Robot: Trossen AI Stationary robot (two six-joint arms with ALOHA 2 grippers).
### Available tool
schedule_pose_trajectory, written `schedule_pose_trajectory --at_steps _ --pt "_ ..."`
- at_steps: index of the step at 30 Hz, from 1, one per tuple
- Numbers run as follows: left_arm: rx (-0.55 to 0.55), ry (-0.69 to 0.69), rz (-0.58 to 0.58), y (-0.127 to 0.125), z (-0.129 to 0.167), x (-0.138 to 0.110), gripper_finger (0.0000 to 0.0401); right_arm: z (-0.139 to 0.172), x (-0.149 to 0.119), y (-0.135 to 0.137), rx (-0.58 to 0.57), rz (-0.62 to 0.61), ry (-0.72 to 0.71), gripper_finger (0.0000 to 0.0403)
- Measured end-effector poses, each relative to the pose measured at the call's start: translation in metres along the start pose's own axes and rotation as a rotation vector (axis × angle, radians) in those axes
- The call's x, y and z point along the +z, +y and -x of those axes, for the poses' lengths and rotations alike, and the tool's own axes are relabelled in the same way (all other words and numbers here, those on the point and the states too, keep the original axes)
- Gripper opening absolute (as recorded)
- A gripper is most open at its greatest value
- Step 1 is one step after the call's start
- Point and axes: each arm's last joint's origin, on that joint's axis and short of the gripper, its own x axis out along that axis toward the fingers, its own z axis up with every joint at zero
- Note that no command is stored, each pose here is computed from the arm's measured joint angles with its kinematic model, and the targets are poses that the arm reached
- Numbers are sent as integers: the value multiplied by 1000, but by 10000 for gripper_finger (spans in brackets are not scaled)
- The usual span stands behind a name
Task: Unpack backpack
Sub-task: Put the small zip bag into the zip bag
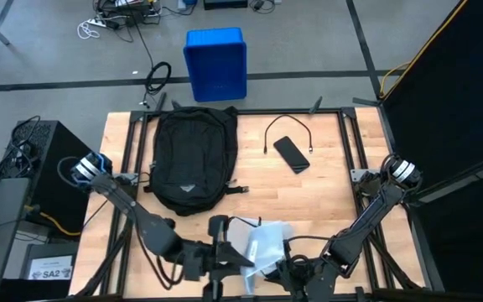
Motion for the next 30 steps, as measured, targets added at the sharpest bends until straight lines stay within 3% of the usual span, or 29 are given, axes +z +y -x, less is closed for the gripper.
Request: schedule_pose_trajectory --at_steps 6,14,21,30 --pt "-29 61 57 -6 6 -23 0 0 0 0 0 -3 0 0" --pt "15 175 167 -29 29 -41 0 0 0 0 -4 -4 -2 0" --pt "10 187 200 -37 38 -43 0 0 0 -1 -39 0 -9 0" --pt "-87 295 322 -44 40 -56 0 0 0 -1 -49 7 -11 0"
